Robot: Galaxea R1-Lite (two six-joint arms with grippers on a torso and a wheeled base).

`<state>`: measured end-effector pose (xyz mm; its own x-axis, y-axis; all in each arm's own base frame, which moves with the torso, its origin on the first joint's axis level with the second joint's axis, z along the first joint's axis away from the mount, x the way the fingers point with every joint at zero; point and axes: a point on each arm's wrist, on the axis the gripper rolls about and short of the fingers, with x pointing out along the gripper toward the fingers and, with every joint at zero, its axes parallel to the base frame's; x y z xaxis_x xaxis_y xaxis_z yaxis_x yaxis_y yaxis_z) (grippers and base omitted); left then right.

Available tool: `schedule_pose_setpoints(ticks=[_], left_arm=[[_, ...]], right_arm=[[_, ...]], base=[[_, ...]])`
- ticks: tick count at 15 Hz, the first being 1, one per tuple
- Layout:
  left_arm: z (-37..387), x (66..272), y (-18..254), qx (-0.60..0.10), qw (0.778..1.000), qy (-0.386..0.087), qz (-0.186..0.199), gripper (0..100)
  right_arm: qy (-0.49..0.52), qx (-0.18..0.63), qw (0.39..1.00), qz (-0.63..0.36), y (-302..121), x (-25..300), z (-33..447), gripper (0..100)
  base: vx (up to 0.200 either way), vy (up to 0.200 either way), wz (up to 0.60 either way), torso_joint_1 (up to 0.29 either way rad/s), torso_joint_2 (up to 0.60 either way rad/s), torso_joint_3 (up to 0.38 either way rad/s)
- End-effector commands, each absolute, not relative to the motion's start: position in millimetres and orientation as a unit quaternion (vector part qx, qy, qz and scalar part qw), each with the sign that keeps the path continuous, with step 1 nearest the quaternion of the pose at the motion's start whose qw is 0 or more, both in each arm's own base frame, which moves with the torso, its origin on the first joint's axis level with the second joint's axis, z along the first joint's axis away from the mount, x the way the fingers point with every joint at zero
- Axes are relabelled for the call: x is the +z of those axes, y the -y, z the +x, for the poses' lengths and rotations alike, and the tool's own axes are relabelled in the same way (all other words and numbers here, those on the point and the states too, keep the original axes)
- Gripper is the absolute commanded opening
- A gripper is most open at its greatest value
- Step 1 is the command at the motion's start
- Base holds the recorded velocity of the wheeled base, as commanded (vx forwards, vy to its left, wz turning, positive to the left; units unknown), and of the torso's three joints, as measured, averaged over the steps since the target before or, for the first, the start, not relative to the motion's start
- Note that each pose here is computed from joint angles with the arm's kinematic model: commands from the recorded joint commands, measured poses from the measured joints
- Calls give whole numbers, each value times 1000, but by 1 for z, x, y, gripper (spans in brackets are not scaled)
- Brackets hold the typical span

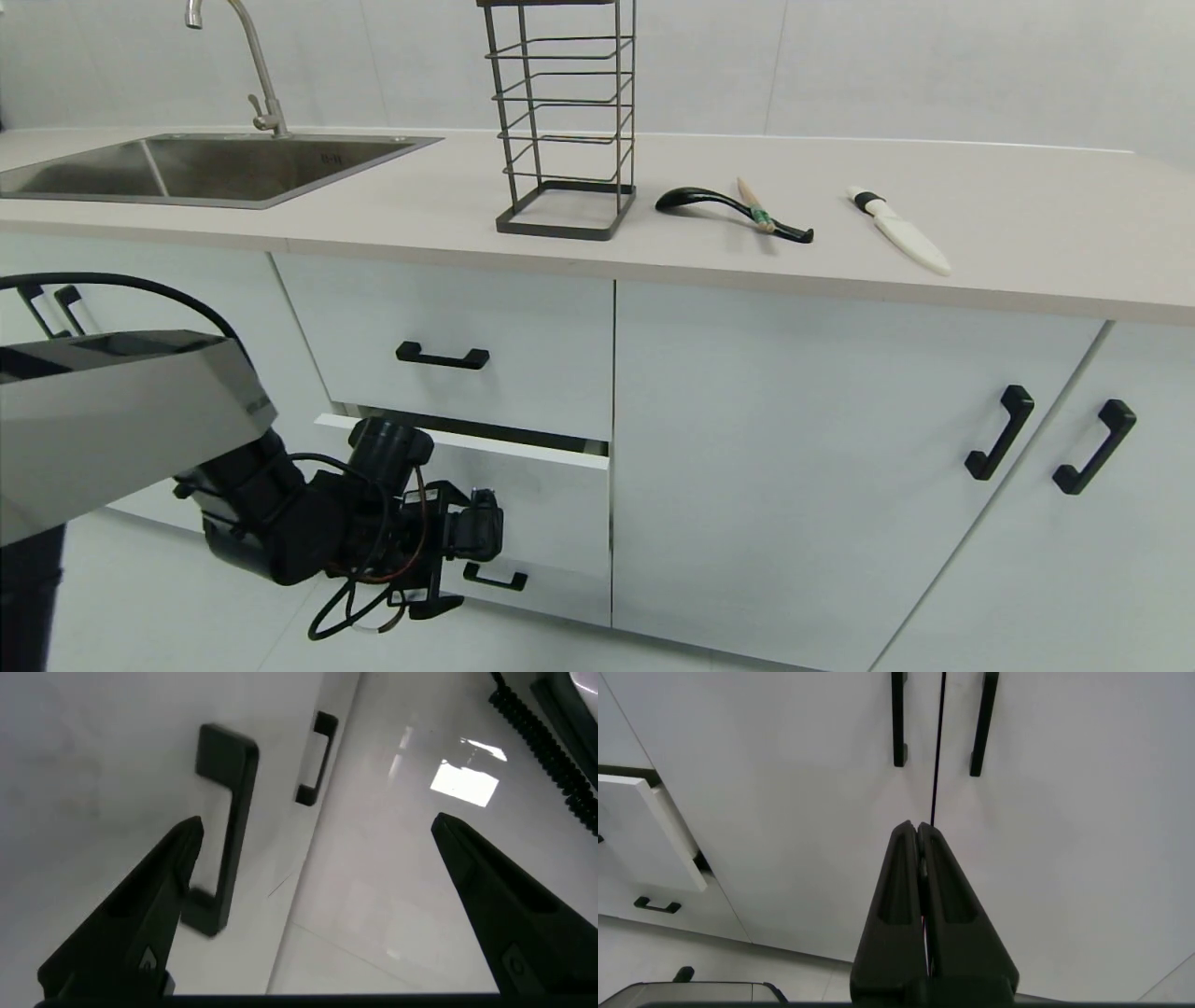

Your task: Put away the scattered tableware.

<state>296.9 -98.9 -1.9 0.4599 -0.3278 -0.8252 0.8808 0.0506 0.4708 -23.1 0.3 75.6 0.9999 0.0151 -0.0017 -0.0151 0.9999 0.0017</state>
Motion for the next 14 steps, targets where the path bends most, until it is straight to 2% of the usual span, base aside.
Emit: schedule_pose_setpoints(ticks=[1, 3, 4, 5, 6, 8, 14], left_arm=[[254, 52, 88, -431, 697, -230, 525, 100], [216, 85, 91, -441, 704, -218, 512, 100], [208, 98, 93, -439, 715, -209, 502, 100], [211, 115, 97, -425, 738, -194, 486, 100], [219, 125, 101, -415, 753, -184, 476, 100], [232, 123, 106, -415, 755, -186, 473, 100], [282, 93, 128, -426, 745, -202, 472, 100]], right_arm=[[-2, 8, 1000, 1, 0, 76, -23, 0], [-2, 8, 1000, 1, 0, 75, -23, 0], [-2, 8, 1000, 1, 0, 75, -23, 0], [-2, 8, 1000, 1, 0, 76, -23, 0], [-2, 8, 1000, 1, 0, 76, -23, 0], [-2, 8, 1000, 1, 0, 75, -23, 0], [-2, 8, 1000, 1, 0, 75, -23, 0]], base=[[0, 0, 0, 0, 0, 0], [0, 0, 0, 0, 0, 0], [0, 0, 0, 0, 0, 0], [0, 0, 0, 0, 0, 0], [0, 0, 0, 0, 0, 0], [0, 0, 0, 0, 0, 0], [0, 0, 0, 0, 0, 0]])
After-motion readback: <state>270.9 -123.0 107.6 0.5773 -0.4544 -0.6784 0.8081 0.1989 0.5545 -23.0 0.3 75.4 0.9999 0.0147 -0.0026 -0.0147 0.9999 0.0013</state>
